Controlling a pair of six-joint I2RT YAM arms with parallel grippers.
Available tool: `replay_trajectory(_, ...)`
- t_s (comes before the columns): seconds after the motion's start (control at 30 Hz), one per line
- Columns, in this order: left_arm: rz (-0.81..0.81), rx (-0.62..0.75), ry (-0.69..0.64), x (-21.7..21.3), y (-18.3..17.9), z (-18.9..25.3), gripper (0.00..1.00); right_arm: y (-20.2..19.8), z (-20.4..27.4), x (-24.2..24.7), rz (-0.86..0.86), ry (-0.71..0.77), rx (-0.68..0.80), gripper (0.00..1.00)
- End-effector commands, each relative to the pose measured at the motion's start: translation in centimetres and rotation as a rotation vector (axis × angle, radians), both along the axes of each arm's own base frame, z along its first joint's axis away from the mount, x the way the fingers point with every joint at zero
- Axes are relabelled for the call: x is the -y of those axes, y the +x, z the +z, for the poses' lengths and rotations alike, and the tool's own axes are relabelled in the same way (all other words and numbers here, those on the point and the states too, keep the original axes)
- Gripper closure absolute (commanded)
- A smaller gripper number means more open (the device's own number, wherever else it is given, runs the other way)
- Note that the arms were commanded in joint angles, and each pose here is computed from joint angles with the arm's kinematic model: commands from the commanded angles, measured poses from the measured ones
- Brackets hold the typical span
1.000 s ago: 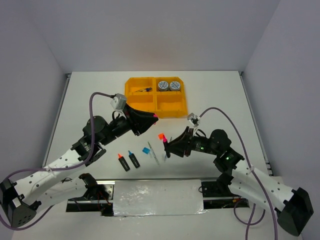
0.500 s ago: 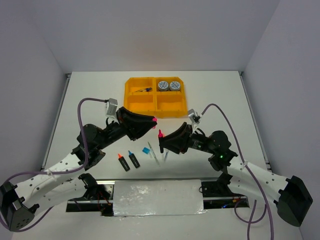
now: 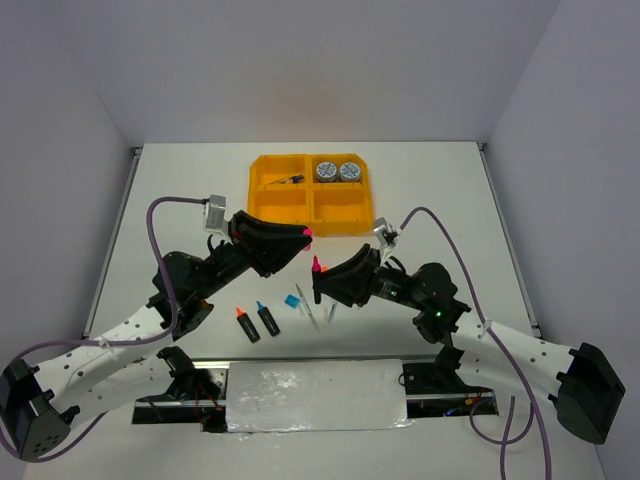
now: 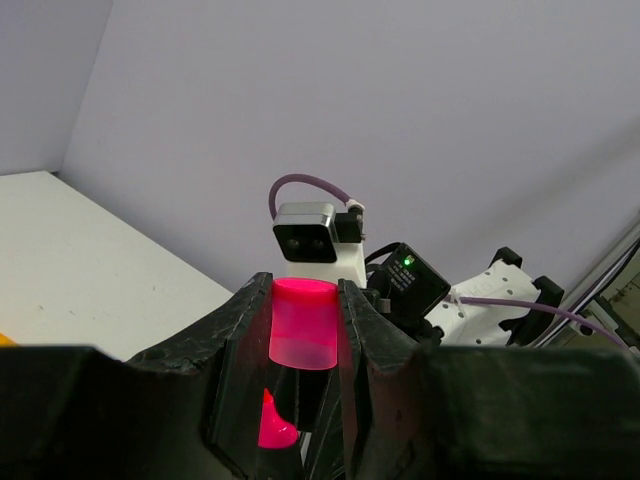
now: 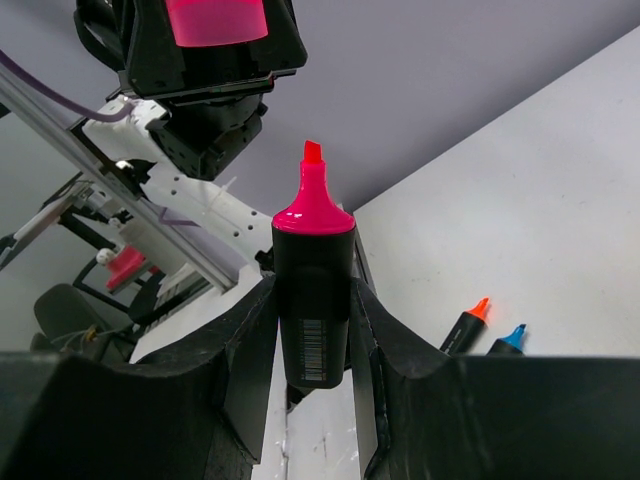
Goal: Sort the stationery into containers
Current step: Close the pen cap on the pen.
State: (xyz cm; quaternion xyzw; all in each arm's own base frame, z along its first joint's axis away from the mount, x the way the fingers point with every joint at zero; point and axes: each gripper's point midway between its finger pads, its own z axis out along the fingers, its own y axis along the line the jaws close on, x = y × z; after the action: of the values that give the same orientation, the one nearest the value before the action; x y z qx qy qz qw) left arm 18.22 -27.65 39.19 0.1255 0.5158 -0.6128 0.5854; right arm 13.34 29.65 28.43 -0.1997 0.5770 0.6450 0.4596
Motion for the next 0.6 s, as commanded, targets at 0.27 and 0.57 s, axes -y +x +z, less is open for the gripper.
replay_trajectory(0.27,-0.028,0.057,-0.095,-0.1,-1.2,1.7,1.00,-1.0,5.0,-0.8,0.032,0.115,0.086,0.85)
replay_trajectory(0.57,-0.013,0.065,-0.084,-0.1,-1.2,1.3,1.00,-1.3,6.1,-0.7,0.012,0.129,0.099,0.85)
